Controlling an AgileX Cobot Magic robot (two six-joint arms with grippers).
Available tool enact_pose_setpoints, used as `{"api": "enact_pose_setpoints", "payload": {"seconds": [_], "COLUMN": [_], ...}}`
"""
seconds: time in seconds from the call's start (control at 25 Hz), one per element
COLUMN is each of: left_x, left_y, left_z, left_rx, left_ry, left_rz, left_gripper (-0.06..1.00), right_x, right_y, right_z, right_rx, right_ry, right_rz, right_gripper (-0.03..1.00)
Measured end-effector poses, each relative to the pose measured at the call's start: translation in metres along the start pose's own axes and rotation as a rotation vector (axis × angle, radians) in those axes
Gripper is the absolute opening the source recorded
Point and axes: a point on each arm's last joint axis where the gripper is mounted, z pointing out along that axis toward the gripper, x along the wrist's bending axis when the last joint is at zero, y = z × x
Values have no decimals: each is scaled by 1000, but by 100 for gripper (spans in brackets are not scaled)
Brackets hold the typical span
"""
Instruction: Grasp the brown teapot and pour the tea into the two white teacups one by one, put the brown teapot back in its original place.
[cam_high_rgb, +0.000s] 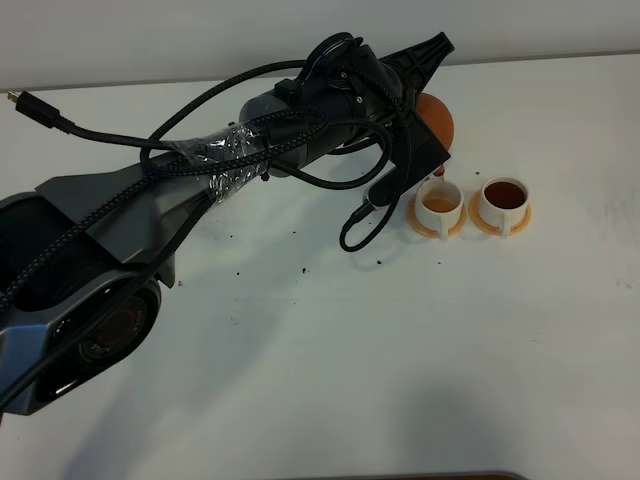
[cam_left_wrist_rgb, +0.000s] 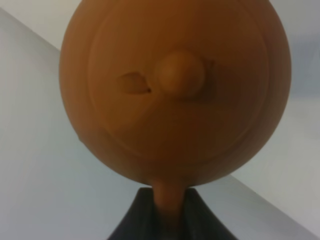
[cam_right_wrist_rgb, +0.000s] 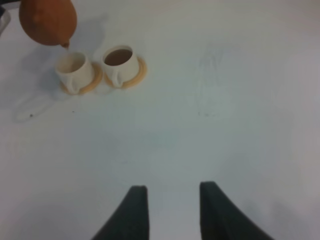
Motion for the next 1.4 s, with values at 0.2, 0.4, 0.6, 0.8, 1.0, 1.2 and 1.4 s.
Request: {"api": "enact_pose_setpoints", "payload": {"seconds": [0.2,0.4,0.6,0.8,1.0,1.2,1.4], "left_x": [0,1,3,3,4,6,9], "left_y": [0,0,0,0,0,1,1], "left_z": [0,0,0,0,0,0,-1], "left_rx": [0,0,1,2,4,7,11], "left_ry": [1,9,27,35,46,62,93], "left_rz": [42,91,131,174,221,254,271], "left_gripper": [10,10,10,10,10,10,10], "right_x": [0,0,0,0,0,0,0], "right_y": [0,0,0,0,0,0,0], "right_z": [0,0,0,0,0,0,0], "right_rx": [0,0,0,0,0,0,0], "right_ry": [0,0,0,0,0,0,0], "right_rz": [0,0,0,0,0,0,0], "right_gripper": [24,24,24,24,24,24,24]}}
